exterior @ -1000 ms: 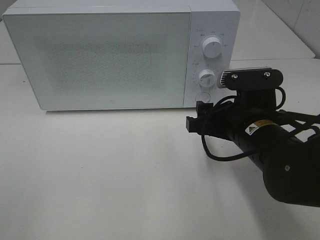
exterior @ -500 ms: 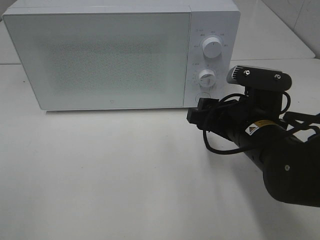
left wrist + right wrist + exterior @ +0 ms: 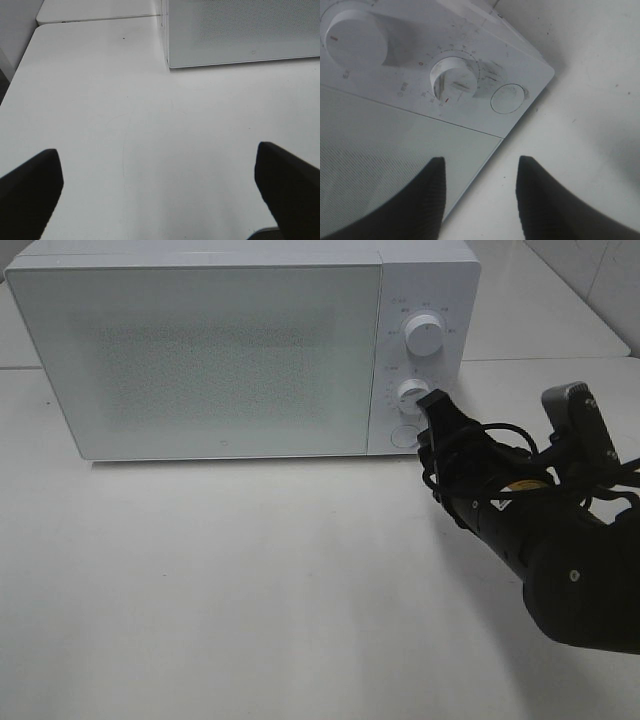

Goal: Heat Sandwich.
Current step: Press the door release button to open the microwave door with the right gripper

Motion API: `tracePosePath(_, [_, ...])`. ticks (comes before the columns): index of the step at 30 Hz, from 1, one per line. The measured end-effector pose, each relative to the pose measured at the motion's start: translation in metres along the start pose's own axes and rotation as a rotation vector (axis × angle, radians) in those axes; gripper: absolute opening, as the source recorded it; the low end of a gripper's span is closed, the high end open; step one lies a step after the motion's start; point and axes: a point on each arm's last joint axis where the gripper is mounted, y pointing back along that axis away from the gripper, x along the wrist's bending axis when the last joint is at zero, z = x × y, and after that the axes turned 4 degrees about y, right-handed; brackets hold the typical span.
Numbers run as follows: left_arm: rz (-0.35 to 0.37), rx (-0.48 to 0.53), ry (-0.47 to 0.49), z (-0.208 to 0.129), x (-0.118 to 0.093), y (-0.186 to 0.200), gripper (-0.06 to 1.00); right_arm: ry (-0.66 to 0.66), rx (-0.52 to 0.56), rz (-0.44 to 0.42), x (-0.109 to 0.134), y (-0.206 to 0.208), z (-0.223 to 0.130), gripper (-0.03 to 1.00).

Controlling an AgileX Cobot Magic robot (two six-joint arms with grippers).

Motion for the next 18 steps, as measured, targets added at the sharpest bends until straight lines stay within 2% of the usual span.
tracePosePath(1, [0.0,0.0,0.0,0.0,0.0,0.0,0.99,0.0,0.0,0.0,0.0,0.0,0.0,0.45])
tracePosePath(3, [0.0,0.0,0.0,0.0,0.0,0.0,0.99,-0.101,0.0,0.0,0.0,0.0,0.0,0.4])
tracePosePath(4, [0.0,0.0,0.0,0.0,0.0,0.0,0.99,-0.183,0.0,0.0,0.0,0.0,0.0,0.35])
tracePosePath(6, [0.0,0.0,0.0,0.0,0.0,0.0,0.99,-0.226,0.0,0.0,0.0,0.0,0.0,0.31])
tracePosePath(8, [0.0,0.0,0.0,0.0,0.0,0.0,0.99,-0.3,0.001,-0.001,-0.0001,0.0,-0.0001,0.24])
tracePosePath(9, [0.0,0.0,0.0,0.0,0.0,0.0,0.99,-0.37,0.001,-0.001,-0.0001,0.0,-0.0001,0.16])
tracePosePath(10, [0.0,0.0,0.0,0.0,0.0,0.0,0.99,-0.395,0.002,0.0,0.0,0.0,-0.0002,0.12])
tracePosePath(11, [0.0,0.0,0.0,0.0,0.0,0.0,0.99,-0.395,0.002,0.0,0.0,0.0,-0.0002,0.12])
tracePosePath(14, [0.0,0.0,0.0,0.0,0.0,0.0,0.99,-0.434,0.005,0.002,0.0003,0.0,-0.0004,0.01])
tracePosePath(18, [0.0,0.0,0.0,0.0,0.0,0.0,0.99,-0.434,0.018,-0.012,-0.0007,0.0,-0.0018,0.01])
